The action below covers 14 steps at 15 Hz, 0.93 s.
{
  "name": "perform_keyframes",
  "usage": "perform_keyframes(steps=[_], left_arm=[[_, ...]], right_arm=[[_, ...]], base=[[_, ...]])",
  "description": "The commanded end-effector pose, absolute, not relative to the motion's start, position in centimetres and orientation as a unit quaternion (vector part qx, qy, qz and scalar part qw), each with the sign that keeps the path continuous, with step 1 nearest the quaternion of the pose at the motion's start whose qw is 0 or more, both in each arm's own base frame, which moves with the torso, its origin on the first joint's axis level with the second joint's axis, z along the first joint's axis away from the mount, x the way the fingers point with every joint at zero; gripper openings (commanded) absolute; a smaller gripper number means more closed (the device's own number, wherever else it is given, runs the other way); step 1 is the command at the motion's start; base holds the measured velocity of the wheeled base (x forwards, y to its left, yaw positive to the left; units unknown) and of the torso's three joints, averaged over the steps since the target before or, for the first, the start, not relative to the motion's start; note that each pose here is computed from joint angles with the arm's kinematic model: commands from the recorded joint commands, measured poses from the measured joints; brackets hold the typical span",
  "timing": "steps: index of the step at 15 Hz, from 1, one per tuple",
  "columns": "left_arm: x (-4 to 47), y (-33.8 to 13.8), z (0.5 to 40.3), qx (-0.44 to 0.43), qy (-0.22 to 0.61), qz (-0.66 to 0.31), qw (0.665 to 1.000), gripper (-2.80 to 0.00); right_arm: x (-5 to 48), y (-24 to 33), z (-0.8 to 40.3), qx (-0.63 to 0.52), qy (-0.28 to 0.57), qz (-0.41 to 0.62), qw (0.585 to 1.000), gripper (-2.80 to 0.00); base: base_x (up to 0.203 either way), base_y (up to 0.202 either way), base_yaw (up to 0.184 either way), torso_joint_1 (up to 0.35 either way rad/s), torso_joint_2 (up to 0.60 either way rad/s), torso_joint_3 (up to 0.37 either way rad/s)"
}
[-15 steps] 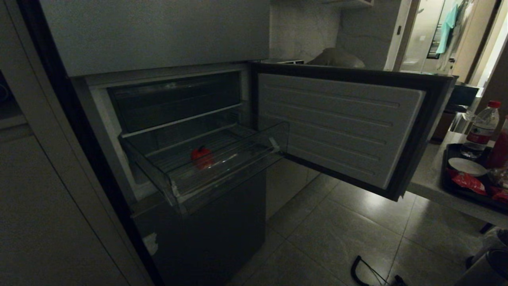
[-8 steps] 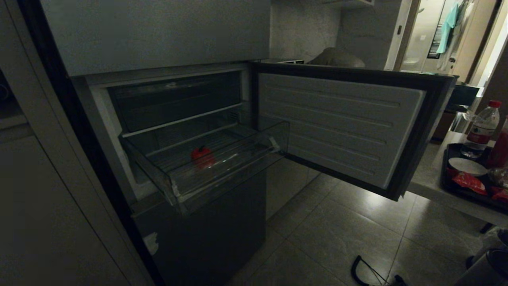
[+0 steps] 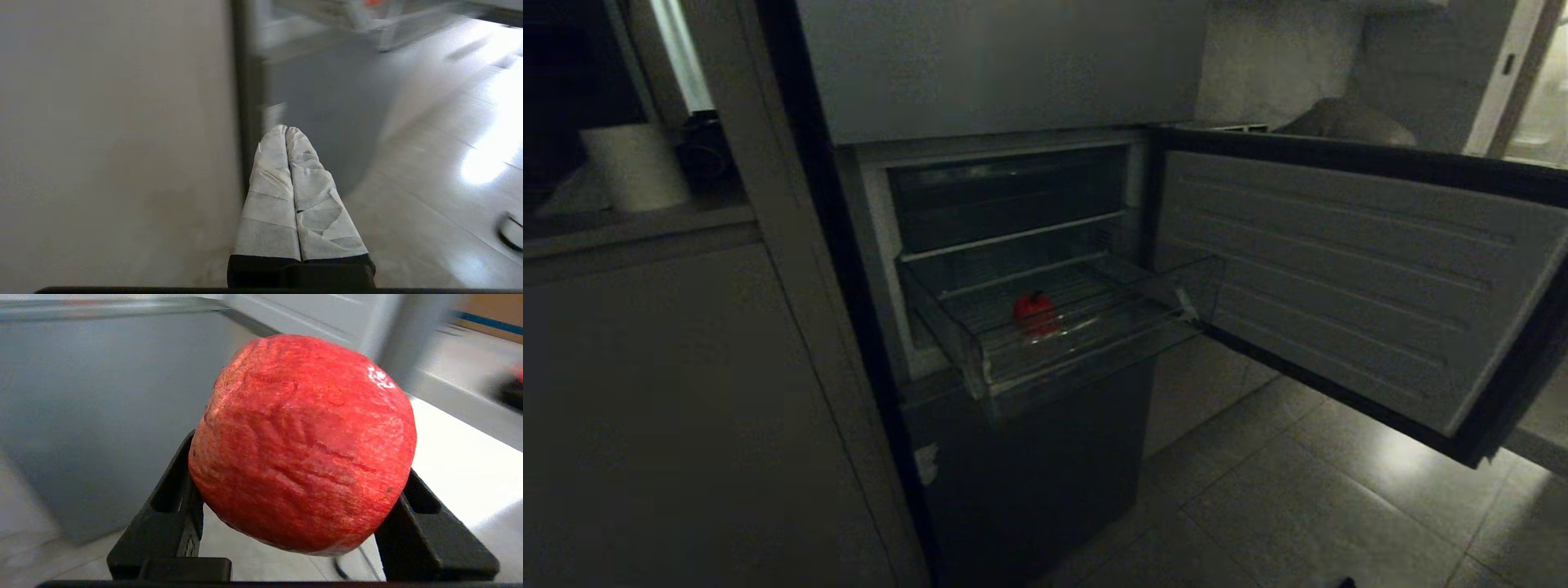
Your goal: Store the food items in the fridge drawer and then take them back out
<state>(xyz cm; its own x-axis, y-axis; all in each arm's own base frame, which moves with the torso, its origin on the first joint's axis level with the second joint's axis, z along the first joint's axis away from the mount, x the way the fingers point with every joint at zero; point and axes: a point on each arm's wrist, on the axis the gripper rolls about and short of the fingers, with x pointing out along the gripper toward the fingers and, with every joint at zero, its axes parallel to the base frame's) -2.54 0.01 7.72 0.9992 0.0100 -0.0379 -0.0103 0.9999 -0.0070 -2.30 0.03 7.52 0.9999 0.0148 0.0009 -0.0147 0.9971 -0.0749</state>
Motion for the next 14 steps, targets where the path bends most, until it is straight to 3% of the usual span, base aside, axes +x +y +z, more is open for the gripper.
perform_keyframes(steps=[1,14], left_arm=[[-2.53,0.01,7.72,-0.004,0.02,0.005,1.0,-2.8],[-2.53,0.01,7.72,-0.004,0.02,0.005,1.0,-2.8]], right_arm=[[-2.28,0.03,7.52,-0.038,0.001,0.008,0.999,-2.8],[-2.29,0.04,7.51,-0.042,0.002,0.009,0.999,-2.8]], base=[[0.005,-0.007,0.171,0.005,0.0,0.005],[0.002,-0.007,0.176,0.002,0.0,0.002]])
